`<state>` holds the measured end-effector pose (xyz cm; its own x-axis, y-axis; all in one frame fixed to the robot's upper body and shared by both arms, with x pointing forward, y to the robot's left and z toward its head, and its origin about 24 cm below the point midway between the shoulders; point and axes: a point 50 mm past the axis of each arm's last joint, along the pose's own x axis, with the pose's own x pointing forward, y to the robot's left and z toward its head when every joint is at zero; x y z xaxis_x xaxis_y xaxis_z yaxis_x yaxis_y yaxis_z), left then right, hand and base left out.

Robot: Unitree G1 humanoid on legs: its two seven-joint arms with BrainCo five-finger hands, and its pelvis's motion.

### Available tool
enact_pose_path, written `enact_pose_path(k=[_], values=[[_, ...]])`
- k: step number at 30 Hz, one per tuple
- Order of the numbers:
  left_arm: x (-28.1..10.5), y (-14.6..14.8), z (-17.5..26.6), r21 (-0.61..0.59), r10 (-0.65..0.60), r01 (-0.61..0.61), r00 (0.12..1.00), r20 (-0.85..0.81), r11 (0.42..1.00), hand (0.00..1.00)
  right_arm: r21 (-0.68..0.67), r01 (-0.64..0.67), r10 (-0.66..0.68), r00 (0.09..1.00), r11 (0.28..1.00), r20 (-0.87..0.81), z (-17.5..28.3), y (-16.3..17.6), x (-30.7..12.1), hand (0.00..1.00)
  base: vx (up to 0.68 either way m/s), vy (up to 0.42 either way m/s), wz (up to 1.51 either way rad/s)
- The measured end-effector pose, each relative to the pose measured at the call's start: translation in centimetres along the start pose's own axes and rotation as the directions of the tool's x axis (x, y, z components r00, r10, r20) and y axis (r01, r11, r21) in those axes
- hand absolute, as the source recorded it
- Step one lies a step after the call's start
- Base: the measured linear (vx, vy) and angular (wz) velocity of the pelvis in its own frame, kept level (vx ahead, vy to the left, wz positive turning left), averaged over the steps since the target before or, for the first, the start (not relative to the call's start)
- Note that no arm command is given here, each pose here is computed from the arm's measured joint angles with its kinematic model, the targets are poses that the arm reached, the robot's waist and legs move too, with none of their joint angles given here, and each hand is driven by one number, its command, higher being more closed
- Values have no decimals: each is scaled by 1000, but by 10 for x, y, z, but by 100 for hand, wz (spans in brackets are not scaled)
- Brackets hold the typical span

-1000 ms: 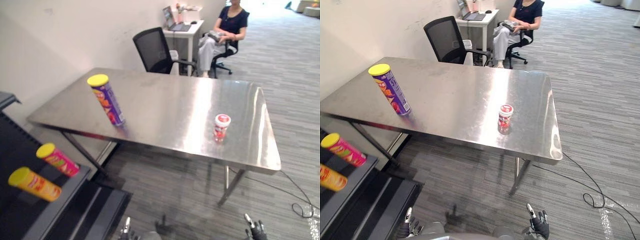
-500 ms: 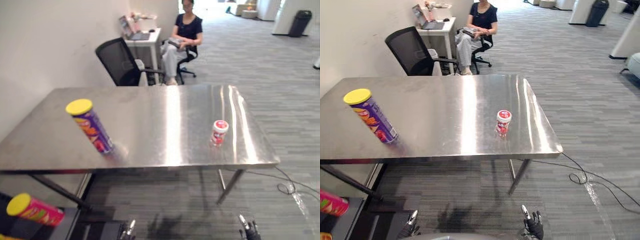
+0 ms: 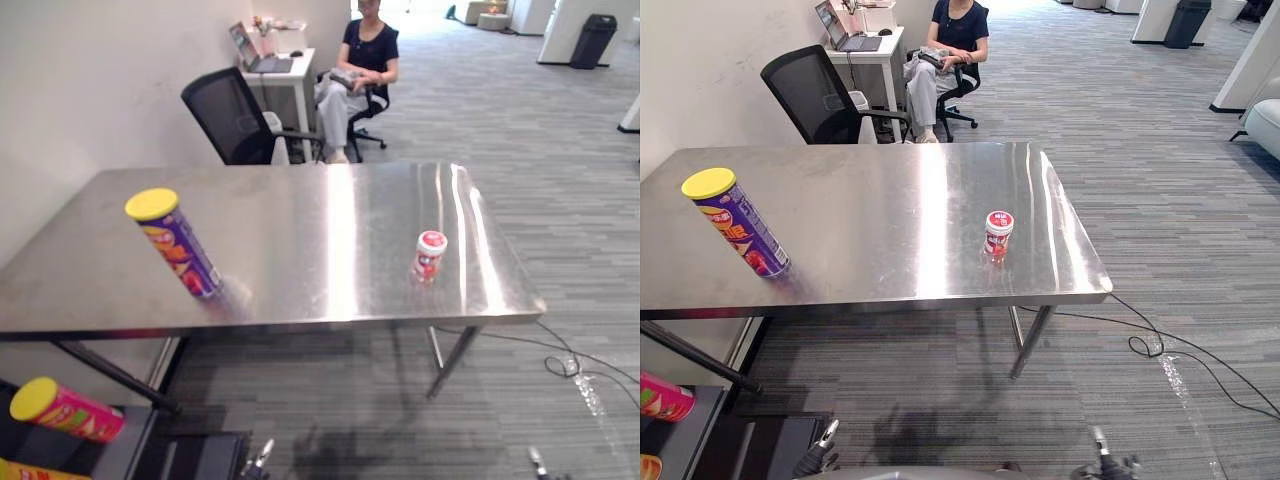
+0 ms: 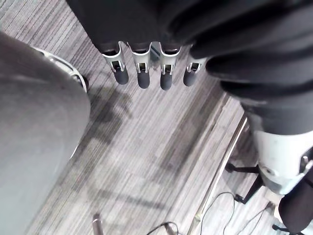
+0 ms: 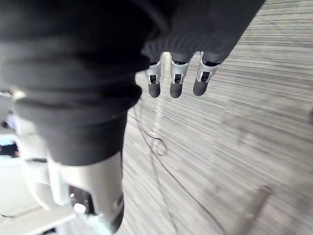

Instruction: Put the gum and the chips on the shelf.

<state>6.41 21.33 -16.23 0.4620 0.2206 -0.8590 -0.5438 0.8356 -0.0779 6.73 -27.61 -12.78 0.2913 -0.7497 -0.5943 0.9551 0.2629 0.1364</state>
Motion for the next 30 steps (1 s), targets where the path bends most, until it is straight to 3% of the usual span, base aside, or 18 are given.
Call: enact_pose_path(k=[3,5,9,12,16,18,23,26,30], values=[[-1,2,4,-5,26,-25,999,42,1000,0,99,-5,-15,978,995,207,49,18,10,0,162,30,1],[-3,2,5,-2,35,-35,997,71,999,0,122,-125,68,917,985,394,97,51,8,0,155,18,-3],[-4,-9,10,50,-3,-3,993,115,999,0,11,-341,248,704,940,666,163,104,-25,0,112,6,6],[-5,-10,9,68,10,-18,993,117,998,0,-116,-484,398,534,867,746,183,138,-58,0,83,31,-1],[-6,-6,9,66,40,-49,990,137,997,0,-339,-610,639,377,716,671,173,171,-86,0,21,21,-1],[-7,-5,10,64,50,-60,988,148,996,0,-435,-675,762,302,595,573,162,181,-93,0,0,10,12],[-7,-4,10,64,56,-66,987,150,996,0,-516,-766,899,182,383,398,147,193,-96,0,-36,-7,12],[-7,-4,11,95,50,-67,984,170,993,0,-528,-784,929,162,326,332,138,197,-94,0,-62,-7,10],[-7,-3,12,98,51,-70,983,179,993,0,-529,-793,938,151,304,312,136,199,-95,0,-74,-8,10]])
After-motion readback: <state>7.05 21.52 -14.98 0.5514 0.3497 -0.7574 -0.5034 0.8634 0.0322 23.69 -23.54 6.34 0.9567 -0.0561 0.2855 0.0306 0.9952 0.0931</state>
